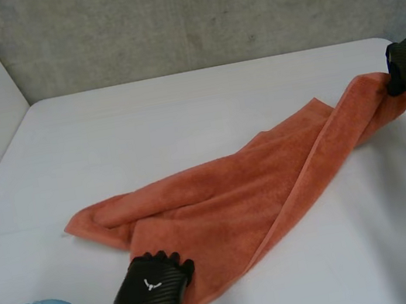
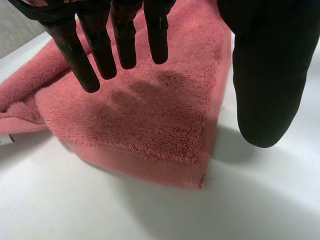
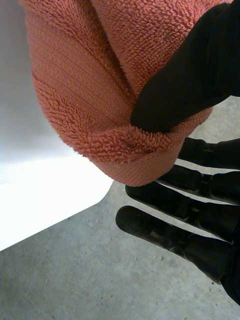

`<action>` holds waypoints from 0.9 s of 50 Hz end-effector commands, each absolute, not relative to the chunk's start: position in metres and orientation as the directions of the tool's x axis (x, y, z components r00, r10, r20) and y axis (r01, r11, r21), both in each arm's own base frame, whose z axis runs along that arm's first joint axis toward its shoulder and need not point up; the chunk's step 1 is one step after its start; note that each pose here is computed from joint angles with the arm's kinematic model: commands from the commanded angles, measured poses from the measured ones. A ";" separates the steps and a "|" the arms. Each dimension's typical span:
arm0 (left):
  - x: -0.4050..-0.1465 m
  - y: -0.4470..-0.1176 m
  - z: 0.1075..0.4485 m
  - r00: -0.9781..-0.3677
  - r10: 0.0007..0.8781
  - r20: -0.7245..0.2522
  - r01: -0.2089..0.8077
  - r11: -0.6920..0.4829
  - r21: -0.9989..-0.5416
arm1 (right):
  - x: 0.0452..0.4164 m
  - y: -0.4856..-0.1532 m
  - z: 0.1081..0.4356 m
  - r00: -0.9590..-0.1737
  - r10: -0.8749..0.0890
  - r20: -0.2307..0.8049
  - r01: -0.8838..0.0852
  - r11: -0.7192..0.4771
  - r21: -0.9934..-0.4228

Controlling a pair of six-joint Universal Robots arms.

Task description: Fold the laundry

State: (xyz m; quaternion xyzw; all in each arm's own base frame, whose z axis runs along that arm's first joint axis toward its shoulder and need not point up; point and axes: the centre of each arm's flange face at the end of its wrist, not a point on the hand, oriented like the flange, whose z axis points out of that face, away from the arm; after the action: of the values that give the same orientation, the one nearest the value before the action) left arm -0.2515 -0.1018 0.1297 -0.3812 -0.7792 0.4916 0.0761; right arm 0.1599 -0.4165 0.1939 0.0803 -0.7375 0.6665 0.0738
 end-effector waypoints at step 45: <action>-0.260 -0.141 0.114 -0.747 0.610 -0.265 0.483 0.223 -0.847 | 0.167 -0.409 0.185 -0.966 -0.059 0.250 -0.255 0.114 -0.960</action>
State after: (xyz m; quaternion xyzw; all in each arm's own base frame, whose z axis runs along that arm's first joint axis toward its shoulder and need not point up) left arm -0.2602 -0.1377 0.1143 -0.3539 -0.7808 0.5112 0.0622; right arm 0.1646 -0.4105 0.1855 0.1036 -0.7421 0.6579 0.0760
